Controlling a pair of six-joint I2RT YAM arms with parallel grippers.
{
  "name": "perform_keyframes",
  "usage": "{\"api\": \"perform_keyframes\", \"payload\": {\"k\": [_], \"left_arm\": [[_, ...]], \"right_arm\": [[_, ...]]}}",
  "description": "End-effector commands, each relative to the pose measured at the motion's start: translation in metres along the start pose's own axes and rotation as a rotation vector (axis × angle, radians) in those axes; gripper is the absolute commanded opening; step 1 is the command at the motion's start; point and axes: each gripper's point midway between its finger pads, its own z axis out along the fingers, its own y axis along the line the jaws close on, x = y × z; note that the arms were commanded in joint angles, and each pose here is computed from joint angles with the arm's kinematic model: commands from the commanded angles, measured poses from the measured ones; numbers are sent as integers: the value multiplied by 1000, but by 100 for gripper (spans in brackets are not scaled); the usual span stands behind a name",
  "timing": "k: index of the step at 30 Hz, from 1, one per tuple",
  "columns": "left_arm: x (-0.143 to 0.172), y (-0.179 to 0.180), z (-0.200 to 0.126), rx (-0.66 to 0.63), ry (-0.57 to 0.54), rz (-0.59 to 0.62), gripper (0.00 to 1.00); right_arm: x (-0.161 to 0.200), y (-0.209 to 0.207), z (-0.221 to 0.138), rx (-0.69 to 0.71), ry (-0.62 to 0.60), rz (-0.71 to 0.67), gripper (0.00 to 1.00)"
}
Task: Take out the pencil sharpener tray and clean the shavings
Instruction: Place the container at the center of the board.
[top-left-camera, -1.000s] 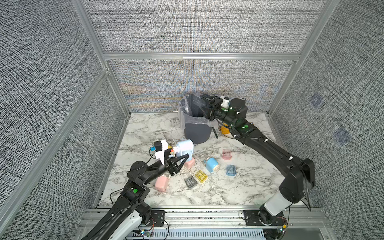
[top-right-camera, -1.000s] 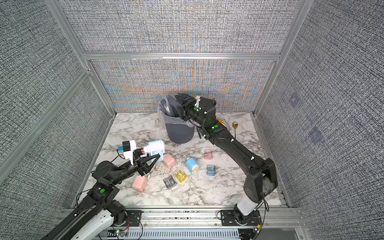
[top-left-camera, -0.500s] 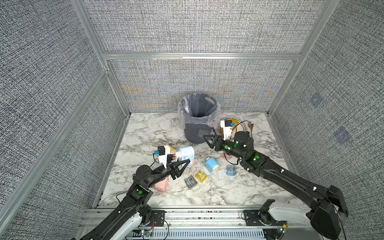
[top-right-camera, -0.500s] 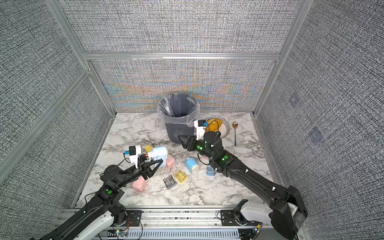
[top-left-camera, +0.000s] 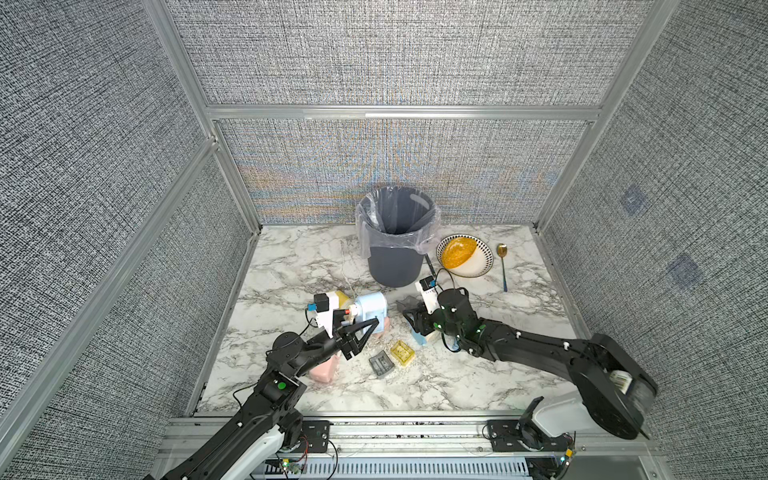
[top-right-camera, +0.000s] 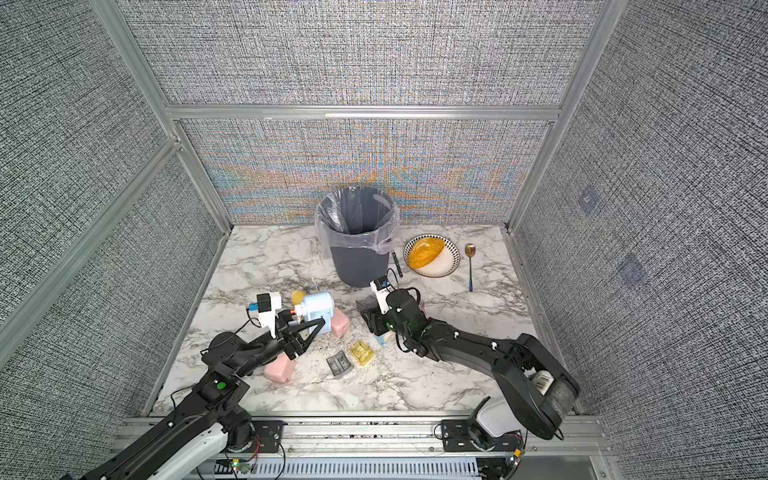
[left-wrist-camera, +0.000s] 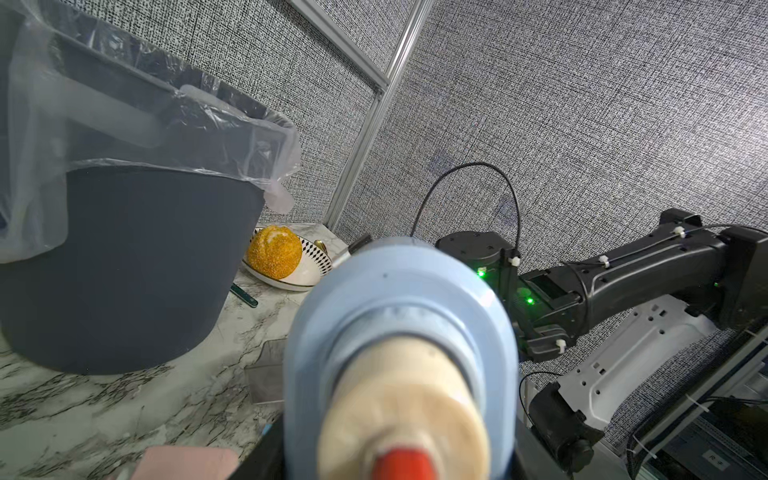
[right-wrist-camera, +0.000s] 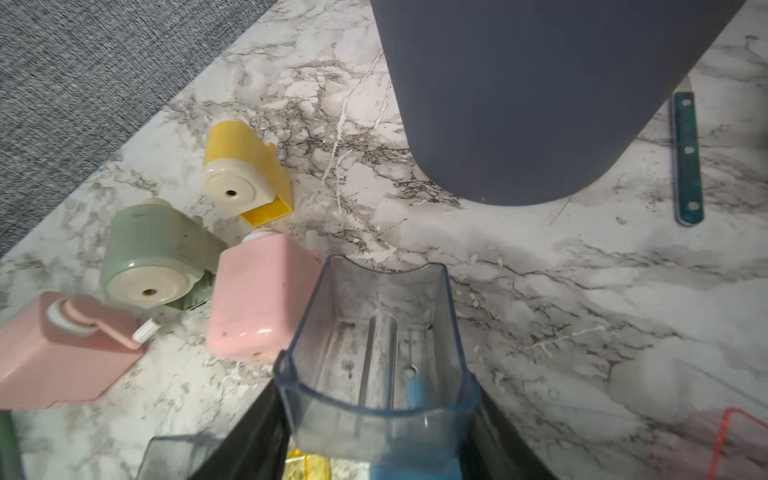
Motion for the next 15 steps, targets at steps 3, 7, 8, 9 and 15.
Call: {"api": "perform_keyframes", "payload": {"k": [3,7,8,9,15], "left_arm": [[-4,-1,-1,-3,-17,25,0],[-2,1,1,-3,-12,21,0],[-2,0,1,0,-10,20,0],[-3,0,2,2,-10,21,0],[-4,0,4,7,-6,19,0]], "right_arm": [[-2,-29,20,167,9,-102,35],[1,-42,35,223,48,-133,39],[4,-46,38,236,63,-131,40],[6,-49,41,241,73,-129,40],[18,-56,49,252,119,-150,53]]}}
